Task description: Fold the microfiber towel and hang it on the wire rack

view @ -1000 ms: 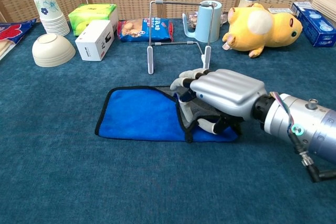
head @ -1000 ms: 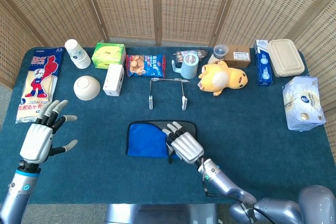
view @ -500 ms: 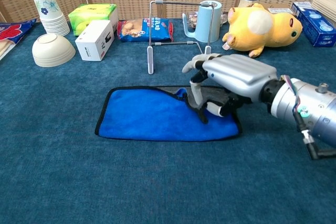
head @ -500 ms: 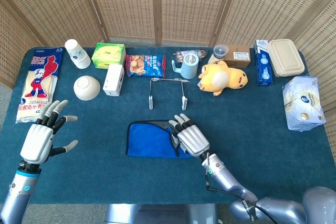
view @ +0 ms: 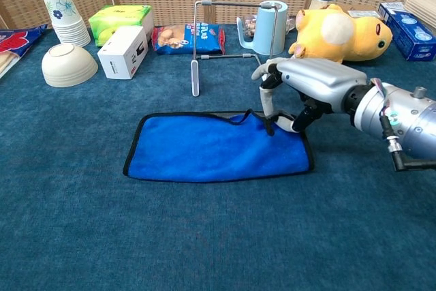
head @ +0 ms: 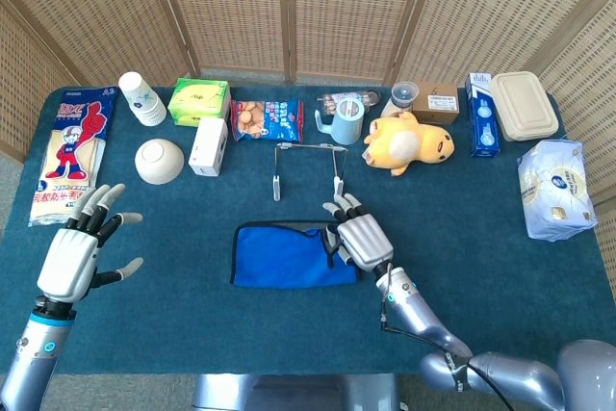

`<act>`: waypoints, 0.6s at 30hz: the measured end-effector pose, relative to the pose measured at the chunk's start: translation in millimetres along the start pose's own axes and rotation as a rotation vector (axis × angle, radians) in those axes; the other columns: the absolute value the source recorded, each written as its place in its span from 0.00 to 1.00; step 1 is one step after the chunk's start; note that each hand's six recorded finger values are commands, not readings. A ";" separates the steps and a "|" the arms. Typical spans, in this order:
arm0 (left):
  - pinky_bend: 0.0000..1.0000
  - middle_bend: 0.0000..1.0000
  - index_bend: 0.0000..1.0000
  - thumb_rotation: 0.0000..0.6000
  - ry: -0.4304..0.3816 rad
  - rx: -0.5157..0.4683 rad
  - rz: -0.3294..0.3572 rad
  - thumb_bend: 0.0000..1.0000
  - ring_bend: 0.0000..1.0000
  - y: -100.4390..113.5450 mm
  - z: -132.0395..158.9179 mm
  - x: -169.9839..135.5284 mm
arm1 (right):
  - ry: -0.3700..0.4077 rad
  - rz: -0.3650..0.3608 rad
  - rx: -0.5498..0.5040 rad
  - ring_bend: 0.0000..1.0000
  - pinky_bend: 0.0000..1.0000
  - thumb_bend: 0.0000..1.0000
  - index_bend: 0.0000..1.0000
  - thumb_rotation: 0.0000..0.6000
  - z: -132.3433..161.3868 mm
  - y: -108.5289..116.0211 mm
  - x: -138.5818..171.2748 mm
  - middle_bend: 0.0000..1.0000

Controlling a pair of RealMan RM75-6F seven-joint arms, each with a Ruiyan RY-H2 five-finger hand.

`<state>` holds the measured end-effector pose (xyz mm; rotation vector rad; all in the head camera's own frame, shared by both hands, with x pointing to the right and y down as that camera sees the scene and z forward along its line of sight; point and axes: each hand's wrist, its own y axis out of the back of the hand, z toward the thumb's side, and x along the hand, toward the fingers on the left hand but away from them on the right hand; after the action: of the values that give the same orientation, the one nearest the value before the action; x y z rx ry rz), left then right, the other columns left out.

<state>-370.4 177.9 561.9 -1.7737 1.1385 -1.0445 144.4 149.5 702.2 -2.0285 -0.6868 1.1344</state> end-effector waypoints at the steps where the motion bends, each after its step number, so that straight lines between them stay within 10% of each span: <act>1: 0.00 0.08 0.33 1.00 0.000 0.001 0.000 0.24 0.00 0.3 0.1 -0.4 | -0.003 0.004 -0.004 0.00 0.00 0.39 0.55 1.00 -0.9 -0.6 -1.1 0.15; 18: 0.00 0.08 0.33 1.00 0.002 0.013 0.019 0.24 0.00 8.8 0.7 -5.8 | -0.048 0.050 -0.017 0.00 0.00 0.41 0.05 1.00 -20.7 0.4 -12.1 0.03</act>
<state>-374.0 180.7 552.3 -1.7488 1.1445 -1.0401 156.8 133.9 715.6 -2.0486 -0.6748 1.2134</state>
